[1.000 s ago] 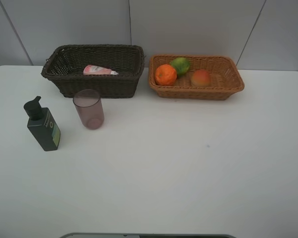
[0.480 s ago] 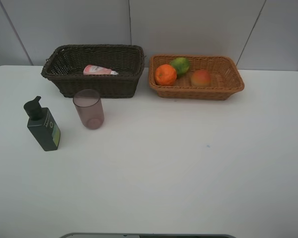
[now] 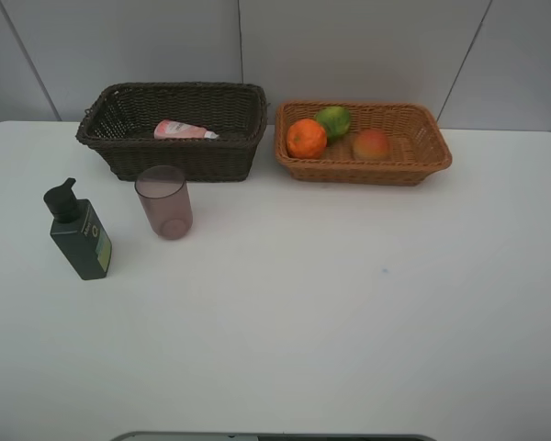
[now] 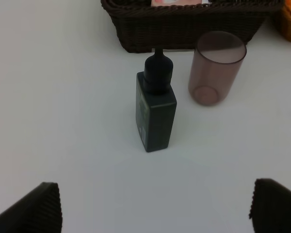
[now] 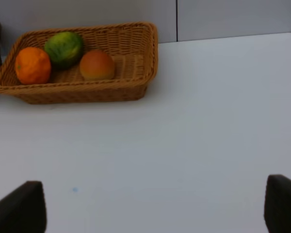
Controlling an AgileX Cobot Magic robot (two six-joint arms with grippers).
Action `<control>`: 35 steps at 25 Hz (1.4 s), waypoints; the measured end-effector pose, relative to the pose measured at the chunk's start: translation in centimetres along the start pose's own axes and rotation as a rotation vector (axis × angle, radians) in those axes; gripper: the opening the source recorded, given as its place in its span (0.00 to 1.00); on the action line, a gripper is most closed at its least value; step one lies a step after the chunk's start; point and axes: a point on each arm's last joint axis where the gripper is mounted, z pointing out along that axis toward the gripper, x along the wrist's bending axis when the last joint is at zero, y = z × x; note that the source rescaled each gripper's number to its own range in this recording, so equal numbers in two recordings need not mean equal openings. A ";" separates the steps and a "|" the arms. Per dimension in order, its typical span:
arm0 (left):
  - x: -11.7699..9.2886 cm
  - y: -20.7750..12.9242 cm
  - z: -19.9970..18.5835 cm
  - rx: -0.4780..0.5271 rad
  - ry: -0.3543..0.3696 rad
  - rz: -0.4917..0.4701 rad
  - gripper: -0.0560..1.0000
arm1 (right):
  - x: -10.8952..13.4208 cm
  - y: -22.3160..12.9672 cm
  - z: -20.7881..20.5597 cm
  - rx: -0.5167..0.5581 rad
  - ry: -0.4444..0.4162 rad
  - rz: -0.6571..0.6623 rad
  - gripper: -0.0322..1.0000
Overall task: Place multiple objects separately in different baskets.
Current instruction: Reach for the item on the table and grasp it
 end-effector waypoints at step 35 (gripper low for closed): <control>-0.4 8.7 11.0 0.415 -0.036 0.069 0.99 | 0.0 0.0 0.0 -0.002 0.000 0.000 1.00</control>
